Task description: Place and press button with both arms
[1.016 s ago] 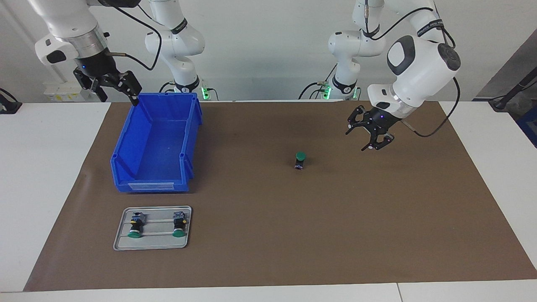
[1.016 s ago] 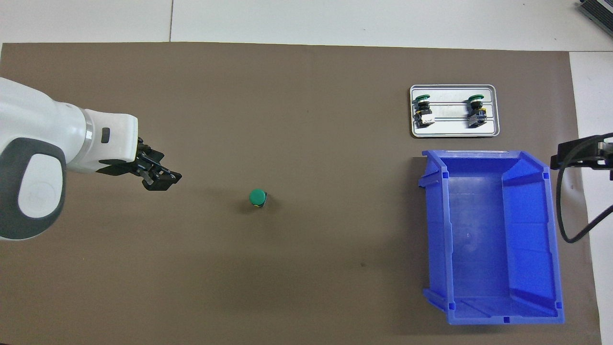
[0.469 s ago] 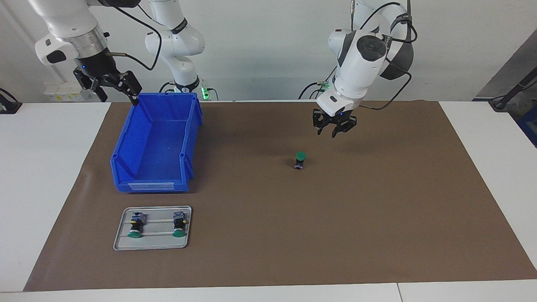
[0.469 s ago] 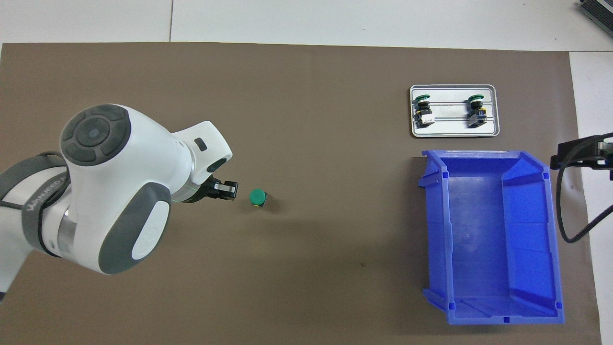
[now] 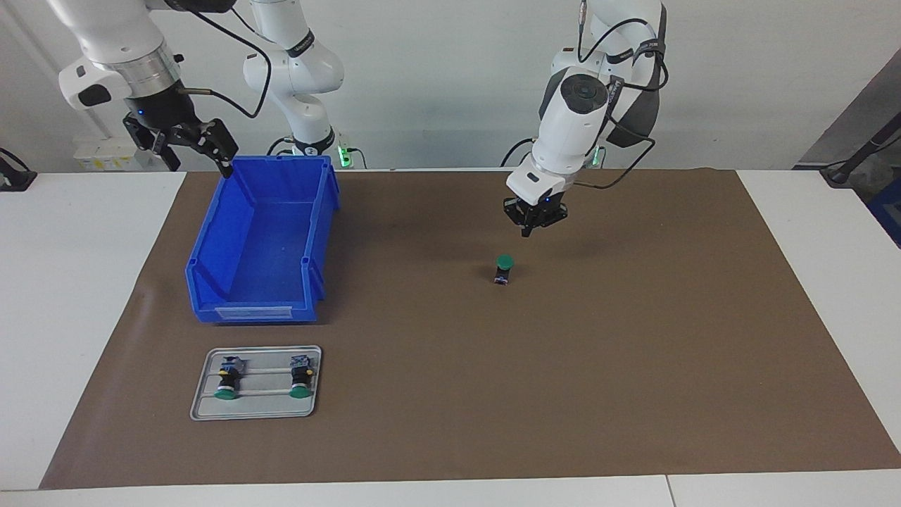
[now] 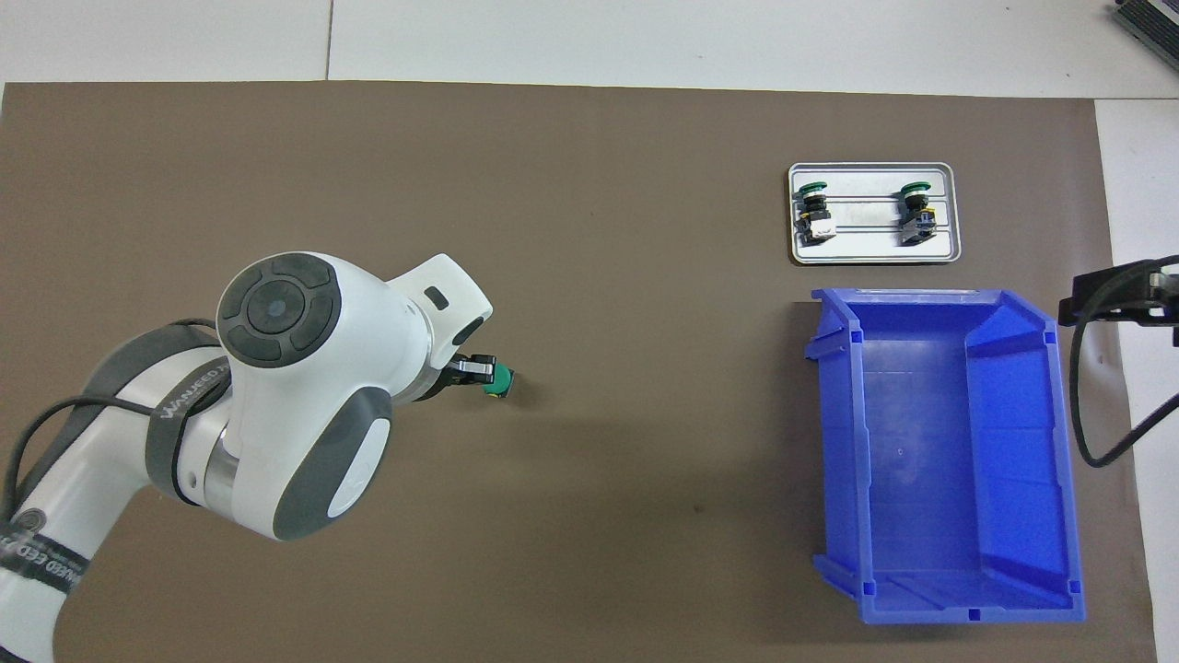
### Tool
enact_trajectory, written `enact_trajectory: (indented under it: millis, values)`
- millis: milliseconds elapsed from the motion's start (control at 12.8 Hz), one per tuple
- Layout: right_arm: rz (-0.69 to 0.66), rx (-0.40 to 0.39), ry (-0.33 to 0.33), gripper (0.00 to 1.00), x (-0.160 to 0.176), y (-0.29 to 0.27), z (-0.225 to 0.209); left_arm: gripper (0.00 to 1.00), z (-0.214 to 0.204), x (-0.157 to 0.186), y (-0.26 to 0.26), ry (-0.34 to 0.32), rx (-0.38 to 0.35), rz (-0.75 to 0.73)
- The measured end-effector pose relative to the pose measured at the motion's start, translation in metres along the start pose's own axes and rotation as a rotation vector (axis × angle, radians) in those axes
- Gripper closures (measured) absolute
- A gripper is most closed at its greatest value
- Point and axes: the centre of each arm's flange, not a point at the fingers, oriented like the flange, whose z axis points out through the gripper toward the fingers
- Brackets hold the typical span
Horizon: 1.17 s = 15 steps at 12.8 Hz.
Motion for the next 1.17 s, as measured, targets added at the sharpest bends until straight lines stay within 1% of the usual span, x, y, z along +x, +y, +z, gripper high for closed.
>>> enact_trajectory:
  millis: [78, 234, 391, 547, 860, 1172]
  values:
    - [0.000, 0.000, 0.000, 0.00, 0.000, 0.000, 0.000, 0.99, 0.005, 0.002, -0.001, 0.027, -0.009, -0.016]
    - [0.000, 0.000, 0.000, 0.00, 0.000, 0.000, 0.000, 0.99, 0.020, 0.004, -0.001, 0.043, -0.014, -0.031]
    - [0.000, 0.000, 0.000, 0.00, 0.000, 0.000, 0.000, 0.99, 0.033, 0.003, 0.005, 0.033, -0.011, -0.026]
    - [0.000, 0.000, 0.000, 0.00, 0.000, 0.000, 0.000, 0.99, 0.044, 0.005, 0.009, 0.039, -0.015, -0.024]
    - [0.000, 0.000, 0.000, 0.00, 0.000, 0.000, 0.000, 0.99, 0.073, 0.003, 0.023, 0.018, -0.009, -0.022]
    - [0.000, 0.000, 0.000, 0.00, 0.000, 0.000, 0.000, 0.99, 0.081, 0.000, 0.021, 0.002, -0.001, -0.026]
